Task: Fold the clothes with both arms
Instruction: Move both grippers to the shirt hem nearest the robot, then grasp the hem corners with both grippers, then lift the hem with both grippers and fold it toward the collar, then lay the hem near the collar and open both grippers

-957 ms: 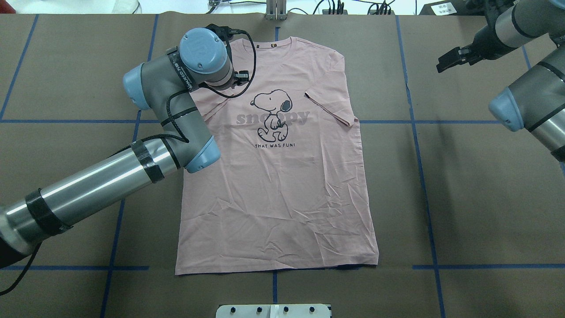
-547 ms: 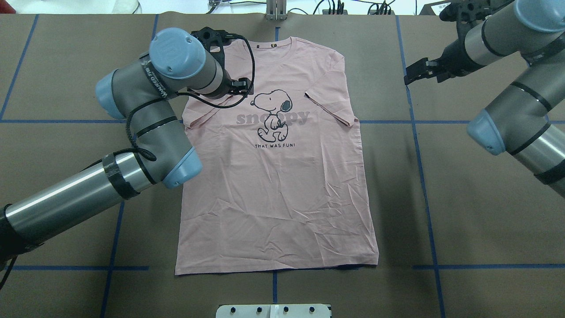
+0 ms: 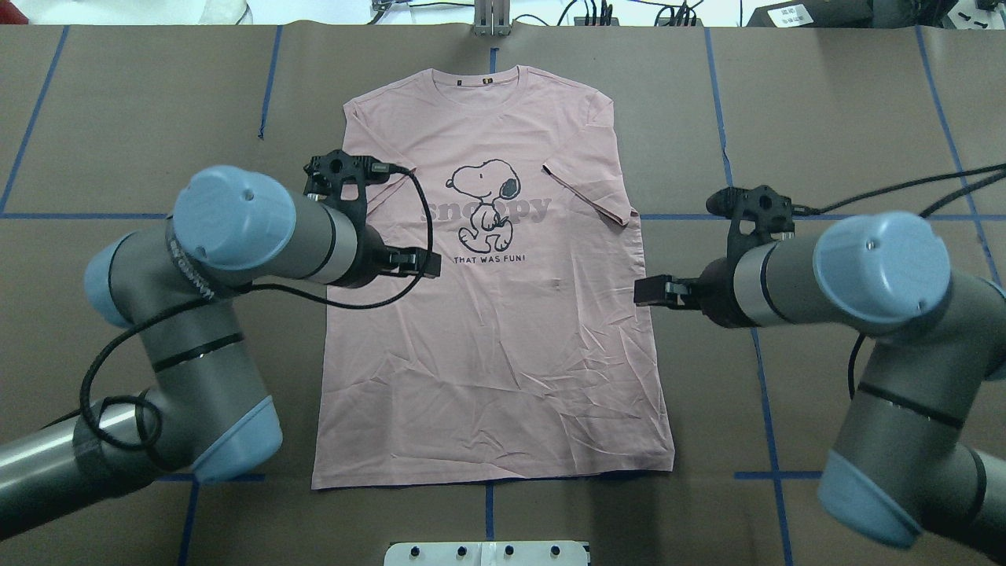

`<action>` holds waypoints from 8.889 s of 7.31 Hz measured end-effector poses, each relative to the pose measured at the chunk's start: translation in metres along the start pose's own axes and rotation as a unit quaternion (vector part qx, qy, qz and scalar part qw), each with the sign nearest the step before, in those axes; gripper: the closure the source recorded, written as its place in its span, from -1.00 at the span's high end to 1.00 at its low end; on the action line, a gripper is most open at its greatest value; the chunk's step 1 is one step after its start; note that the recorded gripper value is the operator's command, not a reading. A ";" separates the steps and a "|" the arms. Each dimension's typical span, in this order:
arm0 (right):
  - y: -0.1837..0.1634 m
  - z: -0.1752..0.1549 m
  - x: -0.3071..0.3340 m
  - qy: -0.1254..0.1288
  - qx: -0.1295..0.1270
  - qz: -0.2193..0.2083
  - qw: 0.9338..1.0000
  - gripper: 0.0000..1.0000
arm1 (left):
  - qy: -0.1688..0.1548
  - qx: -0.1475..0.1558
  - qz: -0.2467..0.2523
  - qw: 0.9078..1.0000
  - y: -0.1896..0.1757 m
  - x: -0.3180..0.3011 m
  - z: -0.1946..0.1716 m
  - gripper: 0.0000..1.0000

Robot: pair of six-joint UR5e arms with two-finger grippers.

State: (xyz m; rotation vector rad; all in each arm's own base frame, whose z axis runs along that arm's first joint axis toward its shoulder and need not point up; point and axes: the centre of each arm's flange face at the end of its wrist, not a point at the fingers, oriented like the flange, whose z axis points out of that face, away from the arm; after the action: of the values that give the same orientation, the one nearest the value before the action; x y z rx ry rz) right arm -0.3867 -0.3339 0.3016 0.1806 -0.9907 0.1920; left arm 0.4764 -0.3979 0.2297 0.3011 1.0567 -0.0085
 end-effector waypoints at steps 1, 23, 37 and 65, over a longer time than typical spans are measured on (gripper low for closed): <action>0.047 -0.001 -0.001 0.004 0.001 0.017 1.000 0.85 | -0.001 -0.002 -0.010 1.000 0.042 -0.003 -0.002 0.83; 0.163 0.060 0.027 0.064 0.053 0.050 0.995 0.31 | -0.066 -0.075 -0.109 0.989 0.222 -0.053 0.011 -1.00; 0.188 0.085 0.029 0.073 0.074 0.038 0.994 -1.00 | -0.057 -0.077 -0.115 0.989 0.225 -0.046 0.005 -1.00; -0.197 0.092 -0.111 0.089 0.099 0.054 0.990 -1.00 | -0.142 0.033 -0.037 0.989 -0.112 -0.115 0.000 -1.00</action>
State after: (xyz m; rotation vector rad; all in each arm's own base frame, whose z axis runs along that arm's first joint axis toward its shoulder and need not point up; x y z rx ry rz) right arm -0.4732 -0.5550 0.2447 0.2877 -0.8032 0.3998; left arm 0.4024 -0.5212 0.3017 0.3105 0.7853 -0.1495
